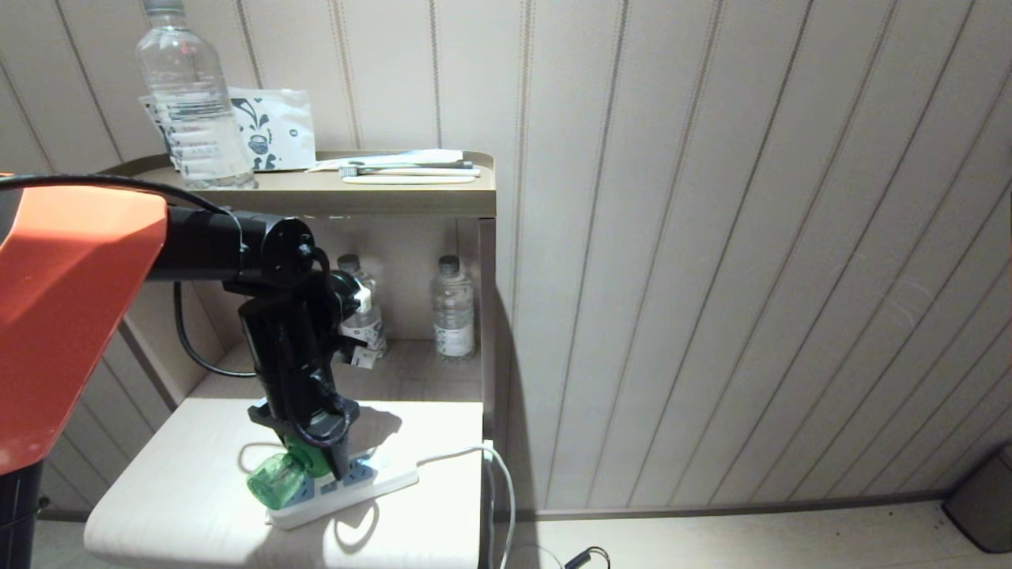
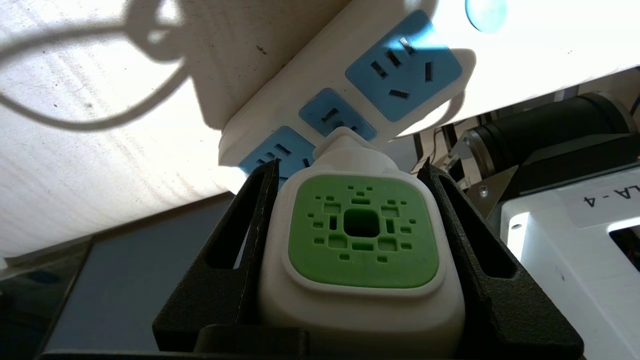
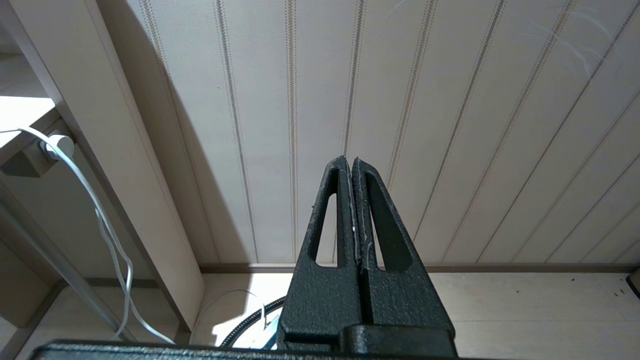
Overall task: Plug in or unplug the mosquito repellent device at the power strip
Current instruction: Insert the plug into the socket
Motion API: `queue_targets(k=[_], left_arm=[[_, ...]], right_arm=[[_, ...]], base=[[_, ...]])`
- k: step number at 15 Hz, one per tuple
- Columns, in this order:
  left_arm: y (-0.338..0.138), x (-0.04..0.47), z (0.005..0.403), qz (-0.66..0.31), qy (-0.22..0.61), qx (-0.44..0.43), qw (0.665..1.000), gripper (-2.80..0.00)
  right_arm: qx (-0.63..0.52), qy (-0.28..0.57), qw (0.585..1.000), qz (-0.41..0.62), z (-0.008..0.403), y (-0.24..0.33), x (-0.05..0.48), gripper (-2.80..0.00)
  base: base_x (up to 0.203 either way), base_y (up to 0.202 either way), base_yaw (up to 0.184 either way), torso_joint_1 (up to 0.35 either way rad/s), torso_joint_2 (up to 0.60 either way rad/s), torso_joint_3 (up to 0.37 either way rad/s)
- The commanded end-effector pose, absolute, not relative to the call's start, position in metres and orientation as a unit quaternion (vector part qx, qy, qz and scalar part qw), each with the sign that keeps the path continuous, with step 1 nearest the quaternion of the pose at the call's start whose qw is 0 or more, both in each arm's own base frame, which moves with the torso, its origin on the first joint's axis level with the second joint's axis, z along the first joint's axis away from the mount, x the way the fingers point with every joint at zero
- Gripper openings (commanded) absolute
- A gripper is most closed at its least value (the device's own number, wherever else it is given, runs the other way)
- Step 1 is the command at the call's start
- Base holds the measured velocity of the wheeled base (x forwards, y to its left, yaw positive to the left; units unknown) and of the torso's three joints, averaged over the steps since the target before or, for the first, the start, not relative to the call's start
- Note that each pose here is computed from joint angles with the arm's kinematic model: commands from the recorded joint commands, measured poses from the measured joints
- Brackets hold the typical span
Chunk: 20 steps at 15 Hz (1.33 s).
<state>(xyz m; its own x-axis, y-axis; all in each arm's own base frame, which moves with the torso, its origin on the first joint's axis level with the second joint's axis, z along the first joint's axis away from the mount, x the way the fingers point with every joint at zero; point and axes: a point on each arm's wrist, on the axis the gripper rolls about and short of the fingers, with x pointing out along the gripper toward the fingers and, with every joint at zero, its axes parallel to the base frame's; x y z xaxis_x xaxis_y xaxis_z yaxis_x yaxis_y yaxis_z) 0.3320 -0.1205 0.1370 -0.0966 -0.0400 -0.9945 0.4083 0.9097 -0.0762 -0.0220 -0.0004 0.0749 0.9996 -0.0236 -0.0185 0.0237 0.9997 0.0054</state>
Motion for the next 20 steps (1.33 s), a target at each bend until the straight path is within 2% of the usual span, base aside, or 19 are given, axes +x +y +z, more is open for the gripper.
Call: queue_targets(k=[1,20], left_arm=[[-0.1177,0.3323,0.1383,-0.168,0.722,0.126,0.660,-2.80],[-0.1176,0.3330,0.1330,-0.174,0.725,0.124,0.655,-2.80]], right_arm=[[0.003,0.009,1.000,-0.012,0.0749,-0.0004,-0.0220,-2.80],[0.003,0.009,1.000,-0.012,0.0749,-0.0004,-0.0220,-2.80]], base=[[0.000,0.000,0.000,0.000,0.00,0.000],[0.000,0.000,0.000,0.000,0.00,0.000]])
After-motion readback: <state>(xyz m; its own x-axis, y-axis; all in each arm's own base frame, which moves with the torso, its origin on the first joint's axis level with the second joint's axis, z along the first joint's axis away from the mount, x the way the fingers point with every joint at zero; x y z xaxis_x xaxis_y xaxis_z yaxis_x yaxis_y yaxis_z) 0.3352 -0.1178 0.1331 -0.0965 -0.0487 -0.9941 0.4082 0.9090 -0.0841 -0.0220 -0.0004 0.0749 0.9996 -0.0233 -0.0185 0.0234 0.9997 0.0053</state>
